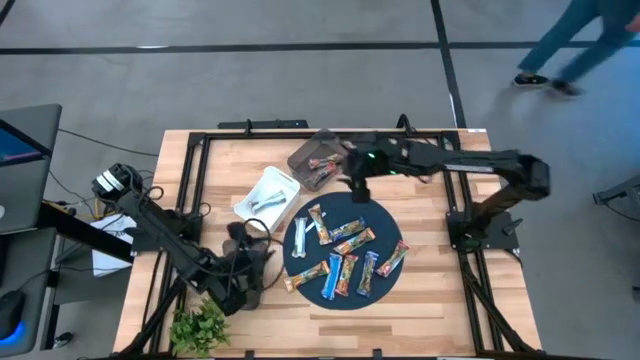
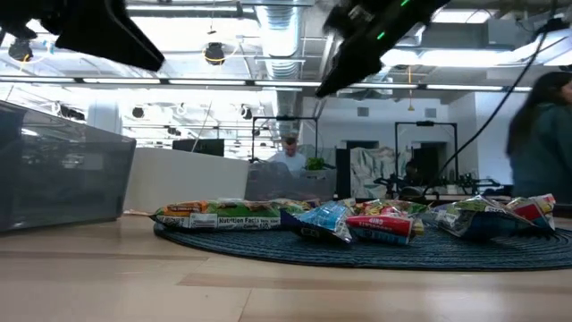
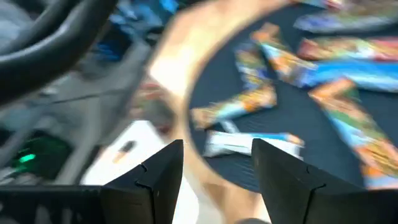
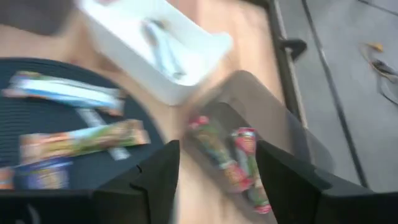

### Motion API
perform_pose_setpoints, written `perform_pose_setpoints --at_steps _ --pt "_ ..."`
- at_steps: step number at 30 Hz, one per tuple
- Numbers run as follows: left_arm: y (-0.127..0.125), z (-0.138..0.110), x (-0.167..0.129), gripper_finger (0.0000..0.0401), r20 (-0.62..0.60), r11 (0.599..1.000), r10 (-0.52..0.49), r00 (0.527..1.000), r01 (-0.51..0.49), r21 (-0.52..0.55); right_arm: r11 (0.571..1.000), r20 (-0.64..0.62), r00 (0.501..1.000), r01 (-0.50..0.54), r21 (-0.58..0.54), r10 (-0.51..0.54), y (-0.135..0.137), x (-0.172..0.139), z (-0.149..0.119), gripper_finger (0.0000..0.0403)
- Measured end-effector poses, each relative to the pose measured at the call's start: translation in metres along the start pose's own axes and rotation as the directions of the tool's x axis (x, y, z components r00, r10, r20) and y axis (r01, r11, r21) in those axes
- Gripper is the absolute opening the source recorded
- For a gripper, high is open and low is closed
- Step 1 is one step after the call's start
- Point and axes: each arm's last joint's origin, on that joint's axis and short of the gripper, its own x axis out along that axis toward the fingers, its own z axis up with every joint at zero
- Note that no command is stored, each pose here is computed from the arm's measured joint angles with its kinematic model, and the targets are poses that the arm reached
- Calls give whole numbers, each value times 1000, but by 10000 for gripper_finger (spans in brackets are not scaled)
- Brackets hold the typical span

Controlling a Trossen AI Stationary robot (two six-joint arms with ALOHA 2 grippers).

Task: Pick and place Granola Bars by type
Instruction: Put the yellow granola bar into the white bin

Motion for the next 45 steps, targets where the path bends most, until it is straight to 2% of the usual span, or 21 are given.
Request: perform_pose_setpoints --at_steps 3,6,11,17,22,26,31,39,45 --pt "-4 11 8 186 -7 986 -149 989 150 78 999 71 997 -33 -6 33 20 -27 0 197" --pt "-5 23 15 186 18 957 -272 962 268 110 998 132 990 -56 -8 57 38 -49 -7 191" --pt "1 32 31 186 20 914 -399 917 396 90 998 183 982 -57 4 55 69 -71 -33 179" --pt "13 37 49 186 15 920 -391 920 392 -9 999 246 969 22 31 -29 101 -77 -72 168" --pt "18 43 56 186 59 886 -456 888 459 -60 995 299 949 85 55 -97 119 -75 -98 166" --pt "21 45 60 186 69 882 -457 887 462 -91 988 323 935 128 82 -148 126 -72 -111 169" --pt "8 43 75 186 72 873 -469 880 474 -110 981 348 917 178 83 -195 127 -73 -110 167" --pt "-23 35 108 186 -19 856 -508 861 502 -124 979 388 899 192 74 -205 126 -75 -106 169" --pt "-38 28 125 186 -84 823 -560 824 542 -172 978 391 897 196 67 -206 126 -75 -106 167"
